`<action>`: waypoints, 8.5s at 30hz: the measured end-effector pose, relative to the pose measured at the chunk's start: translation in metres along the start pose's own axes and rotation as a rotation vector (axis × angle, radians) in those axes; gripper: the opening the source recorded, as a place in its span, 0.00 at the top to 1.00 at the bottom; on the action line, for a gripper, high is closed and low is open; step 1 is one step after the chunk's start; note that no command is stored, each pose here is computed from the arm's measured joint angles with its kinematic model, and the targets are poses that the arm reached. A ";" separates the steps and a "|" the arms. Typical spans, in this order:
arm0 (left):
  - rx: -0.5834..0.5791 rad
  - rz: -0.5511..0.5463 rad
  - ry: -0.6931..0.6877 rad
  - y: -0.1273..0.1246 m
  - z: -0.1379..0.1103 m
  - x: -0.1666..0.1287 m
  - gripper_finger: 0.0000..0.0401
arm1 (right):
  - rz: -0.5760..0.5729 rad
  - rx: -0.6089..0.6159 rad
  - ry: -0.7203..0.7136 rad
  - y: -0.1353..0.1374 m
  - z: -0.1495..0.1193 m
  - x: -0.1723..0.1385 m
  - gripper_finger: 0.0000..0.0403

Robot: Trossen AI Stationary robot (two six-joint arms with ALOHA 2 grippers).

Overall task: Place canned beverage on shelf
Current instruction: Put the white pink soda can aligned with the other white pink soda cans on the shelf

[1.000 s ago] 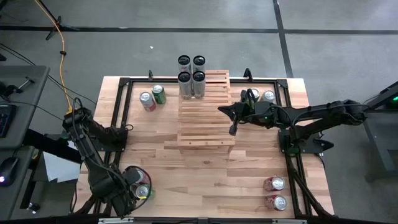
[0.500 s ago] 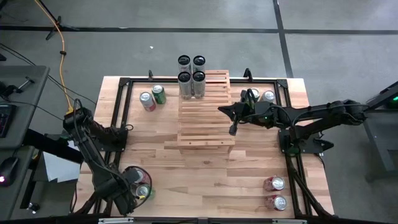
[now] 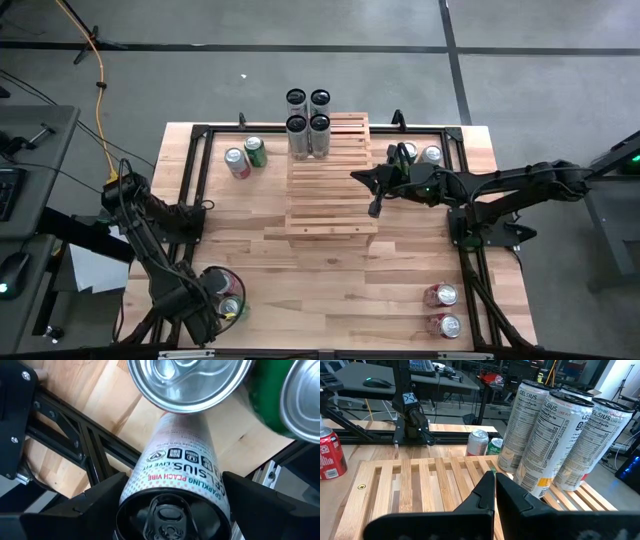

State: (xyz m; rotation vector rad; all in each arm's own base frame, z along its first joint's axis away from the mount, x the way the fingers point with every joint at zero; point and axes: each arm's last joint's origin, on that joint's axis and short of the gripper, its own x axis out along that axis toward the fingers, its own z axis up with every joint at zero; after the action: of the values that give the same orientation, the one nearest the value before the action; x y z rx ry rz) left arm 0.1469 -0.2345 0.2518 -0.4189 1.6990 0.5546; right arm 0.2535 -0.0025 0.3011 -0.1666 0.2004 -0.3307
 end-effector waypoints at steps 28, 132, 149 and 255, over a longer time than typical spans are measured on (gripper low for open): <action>0.273 -0.297 -0.015 0.020 -0.001 -0.095 0.39 | -0.001 0.004 -0.010 0.000 0.001 0.000 1.00; -0.088 -0.375 -1.730 0.137 0.115 -0.054 0.38 | -0.677 -1.112 0.560 0.163 0.087 0.124 0.03; -0.092 -0.382 -1.715 0.132 0.130 -0.050 0.38 | -0.578 -1.119 0.503 0.160 0.095 0.132 0.03; 0.470 -0.314 -1.777 0.153 0.078 -0.055 0.24 | -0.050 0.187 -0.360 -0.100 -0.062 0.061 0.40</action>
State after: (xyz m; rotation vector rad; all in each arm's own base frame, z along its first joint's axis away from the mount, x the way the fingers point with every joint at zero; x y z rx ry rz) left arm 0.1355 -0.0657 0.3141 0.1986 -0.0058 0.1014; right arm 0.2652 -0.1245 0.2509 -0.0443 -0.1911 -0.3616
